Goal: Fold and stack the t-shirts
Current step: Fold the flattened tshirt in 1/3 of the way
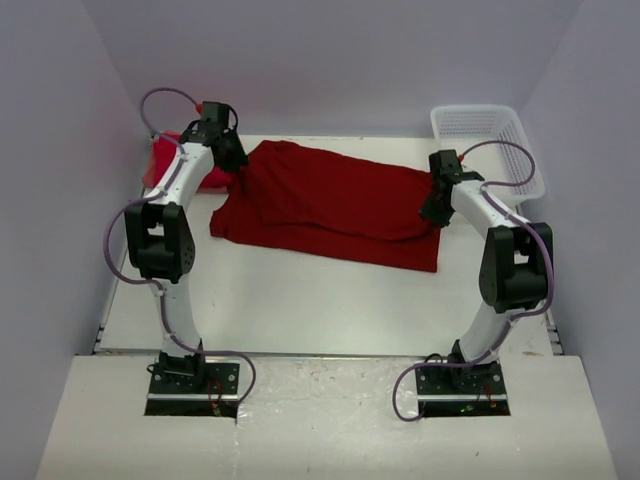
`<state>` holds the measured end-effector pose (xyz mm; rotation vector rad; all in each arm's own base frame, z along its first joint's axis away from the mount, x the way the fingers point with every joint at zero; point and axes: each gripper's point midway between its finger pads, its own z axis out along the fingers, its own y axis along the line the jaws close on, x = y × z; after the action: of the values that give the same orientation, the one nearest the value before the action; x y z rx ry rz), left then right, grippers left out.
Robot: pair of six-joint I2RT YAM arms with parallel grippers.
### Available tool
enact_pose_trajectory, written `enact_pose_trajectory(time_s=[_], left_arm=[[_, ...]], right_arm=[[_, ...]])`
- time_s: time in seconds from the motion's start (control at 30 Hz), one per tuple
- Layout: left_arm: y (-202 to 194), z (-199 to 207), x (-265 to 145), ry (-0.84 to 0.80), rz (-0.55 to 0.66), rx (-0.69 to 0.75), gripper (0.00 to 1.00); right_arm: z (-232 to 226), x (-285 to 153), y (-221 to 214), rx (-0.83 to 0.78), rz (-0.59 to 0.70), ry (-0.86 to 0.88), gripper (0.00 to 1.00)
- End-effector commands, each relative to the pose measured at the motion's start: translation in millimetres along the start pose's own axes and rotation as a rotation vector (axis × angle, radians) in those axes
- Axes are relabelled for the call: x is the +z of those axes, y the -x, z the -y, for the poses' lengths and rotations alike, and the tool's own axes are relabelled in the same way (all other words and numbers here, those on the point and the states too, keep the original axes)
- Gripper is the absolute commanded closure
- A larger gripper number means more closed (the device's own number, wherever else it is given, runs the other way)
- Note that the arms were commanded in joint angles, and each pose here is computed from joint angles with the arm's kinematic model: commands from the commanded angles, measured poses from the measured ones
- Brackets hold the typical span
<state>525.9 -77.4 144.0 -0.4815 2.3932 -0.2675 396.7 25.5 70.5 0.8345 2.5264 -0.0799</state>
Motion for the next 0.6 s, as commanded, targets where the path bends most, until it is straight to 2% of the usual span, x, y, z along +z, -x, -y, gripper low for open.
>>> enact_pose_trajectory(time_s=[0.0,0.07,0.1,0.17,0.2,0.23,0.27,0.3,0.33,0.37,0.4,0.43,0.47,0.5,0.53,0.57], left_arm=[[49.4,11.2,-5.6,-0.024,0.141,0.04,0.6],[72.8,18.7,-18.2,-0.023,0.212,0.072,0.45],[89.9,25.5,-35.8,-0.035,0.279,0.079,0.4],[105.2,38.3,-66.4,-0.032,0.367,0.131,0.31],[119.2,45.3,-105.8,-0.029,0.45,0.128,0.3],[125.5,41.6,-127.3,0.026,0.512,0.129,0.26],[104.7,44.4,-129.1,0.039,0.498,0.152,0.22],[110.2,47.0,-170.8,0.01,0.583,0.131,0.18],[99.3,41.5,-176.1,0.004,0.578,0.067,0.2],[63.2,25.7,-156.2,0.016,0.49,0.062,0.24],[51.0,27.3,-172.3,-0.044,0.478,0.052,0.57],[21.1,14.7,-156.6,-0.028,0.399,0.05,0.97],[4.6,8.8,-154.2,-0.029,0.357,0.051,1.0],[-8.6,12.1,-158.4,-0.084,0.331,0.06,1.0],[-34.4,3.8,-142.9,-0.084,0.263,0.083,1.0],[-44.1,5.1,-138.6,-0.108,0.233,0.1,1.0]], right_arm=[[-9.8,-8.1,31.2,-0.026,0.09,0.006,0.55],[-8.3,-17.9,53.7,-0.046,0.165,-0.021,0.41],[-17.1,-31.9,72.6,-0.059,0.219,-0.001,0.29],[-11.8,-55.7,101.3,-0.084,0.31,-0.054,0.25],[-17.1,-78.3,113.5,-0.095,0.348,-0.027,0.24],[-17.1,-87.6,115.2,-0.101,0.354,-0.018,0.23],[-16.4,-94.9,112.1,-0.068,0.342,-0.005,0.23],[-23.6,-94.9,91.0,-0.082,0.267,0.063,0.24],[-31.9,-110.5,80.0,-0.084,0.246,0.153,0.28],[-40.9,-116.1,65.0,-0.091,0.209,0.231,0.32],[-54.0,-109.4,29.5,-0.145,0.145,0.318,0.4],[-56.3,-127.0,20.6,-0.175,0.179,0.365,0.58],[-57.1,-129.1,10.8,-0.201,0.197,0.368,1.0],[-64.2,-123.7,-11.1,-0.26,0.207,0.39,1.0],[-68.0,-126.6,-18.9,-0.291,0.207,0.422,1.0],[-70.3,-123.3,-25.1,-0.294,0.187,0.427,1.0]])
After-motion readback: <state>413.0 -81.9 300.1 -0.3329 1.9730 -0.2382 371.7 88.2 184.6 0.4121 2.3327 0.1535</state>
